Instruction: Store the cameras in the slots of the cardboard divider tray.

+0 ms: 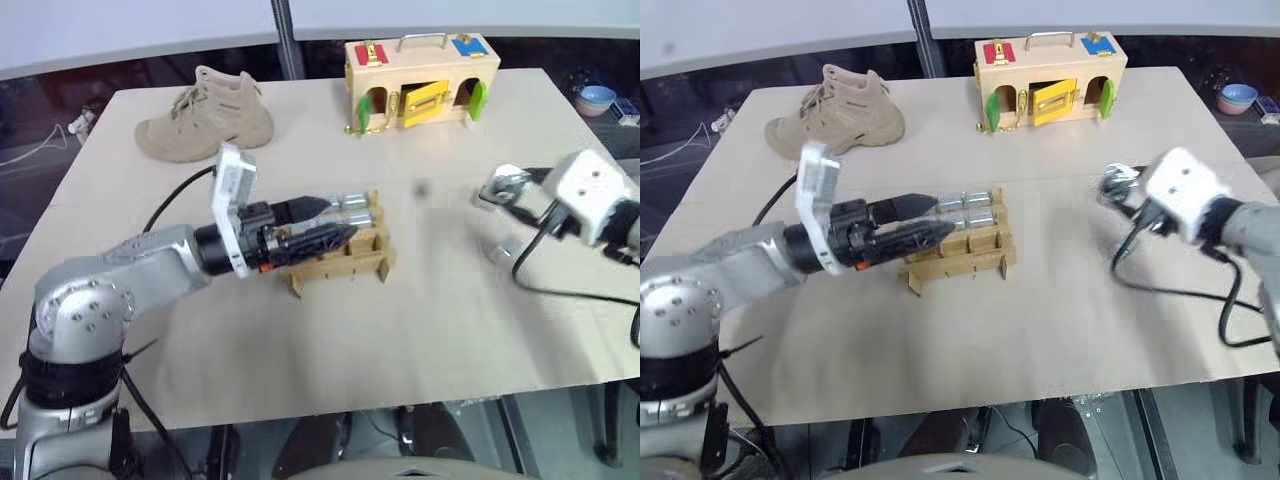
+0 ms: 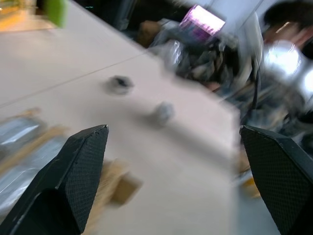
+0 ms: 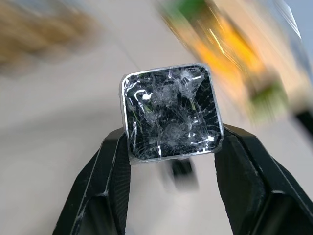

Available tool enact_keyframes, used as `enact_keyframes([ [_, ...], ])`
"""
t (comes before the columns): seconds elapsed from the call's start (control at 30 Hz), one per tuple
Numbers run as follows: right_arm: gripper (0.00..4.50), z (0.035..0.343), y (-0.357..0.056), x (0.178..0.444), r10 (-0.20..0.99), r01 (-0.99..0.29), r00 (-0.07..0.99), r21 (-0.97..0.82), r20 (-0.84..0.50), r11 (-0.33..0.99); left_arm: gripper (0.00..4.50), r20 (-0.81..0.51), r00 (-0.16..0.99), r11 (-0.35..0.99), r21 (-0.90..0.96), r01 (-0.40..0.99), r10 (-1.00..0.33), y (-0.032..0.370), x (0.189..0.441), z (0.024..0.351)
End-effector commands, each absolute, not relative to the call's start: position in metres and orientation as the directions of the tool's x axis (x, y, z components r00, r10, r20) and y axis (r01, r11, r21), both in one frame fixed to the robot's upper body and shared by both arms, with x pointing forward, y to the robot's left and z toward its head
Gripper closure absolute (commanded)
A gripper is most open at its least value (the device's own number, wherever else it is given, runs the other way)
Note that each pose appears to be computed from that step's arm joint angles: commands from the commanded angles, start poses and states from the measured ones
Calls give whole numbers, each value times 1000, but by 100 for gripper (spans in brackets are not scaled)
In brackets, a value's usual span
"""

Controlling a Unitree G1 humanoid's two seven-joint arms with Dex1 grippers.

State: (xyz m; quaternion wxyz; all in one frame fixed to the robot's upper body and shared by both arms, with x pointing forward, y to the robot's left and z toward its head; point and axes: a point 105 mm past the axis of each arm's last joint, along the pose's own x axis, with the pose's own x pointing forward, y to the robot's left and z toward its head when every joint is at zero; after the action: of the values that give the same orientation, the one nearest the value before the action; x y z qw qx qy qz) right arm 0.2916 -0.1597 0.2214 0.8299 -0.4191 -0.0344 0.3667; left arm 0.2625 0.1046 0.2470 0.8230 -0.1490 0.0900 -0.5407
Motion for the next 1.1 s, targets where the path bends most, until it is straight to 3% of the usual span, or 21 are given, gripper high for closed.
enact_keyframes([
  [0.03,258,220,-120,278,722,-559,645,-798,-249,224,0,35,373,318,-448,835,-927,98,267,256],
  [0.1,258,219,-105,276,753,-543,611,-822,-244,174,0,35,358,298,-485,823,-933,95,269,258],
  [0.27,258,235,-75,271,820,-534,548,-822,-161,196,0,-34,340,313,-486,816,-940,87,270,248],
  [0.7,258,253,-46,255,883,-550,455,-816,-115,178,0,-30,357,331,-454,827,-934,82,280,245],
  [0.8,258,253,-44,253,887,-549,448,-817,-113,173,87,-22,357,328,-456,827,-934,81,282,245],
  [1.0,258,251,-42,253,894,-591,432,-787,-121,179,366,-21,333,306,-456,836,-943,79,281,246],
  [1.03,258,252,-42,253,894,-597,432,-780,-117,186,375,-22,333,306,-455,837,-943,79,281,246],
  [1.07,156,253,-43,253,896,-610,433,-765,-104,206,374,-23,333,306,-452,838,-943,80,282,246],
  [1.1,122,253,-43,254,896,-619,434,-754,-97,218,374,-25,335,310,-447,839,-942,81,282,246],
])
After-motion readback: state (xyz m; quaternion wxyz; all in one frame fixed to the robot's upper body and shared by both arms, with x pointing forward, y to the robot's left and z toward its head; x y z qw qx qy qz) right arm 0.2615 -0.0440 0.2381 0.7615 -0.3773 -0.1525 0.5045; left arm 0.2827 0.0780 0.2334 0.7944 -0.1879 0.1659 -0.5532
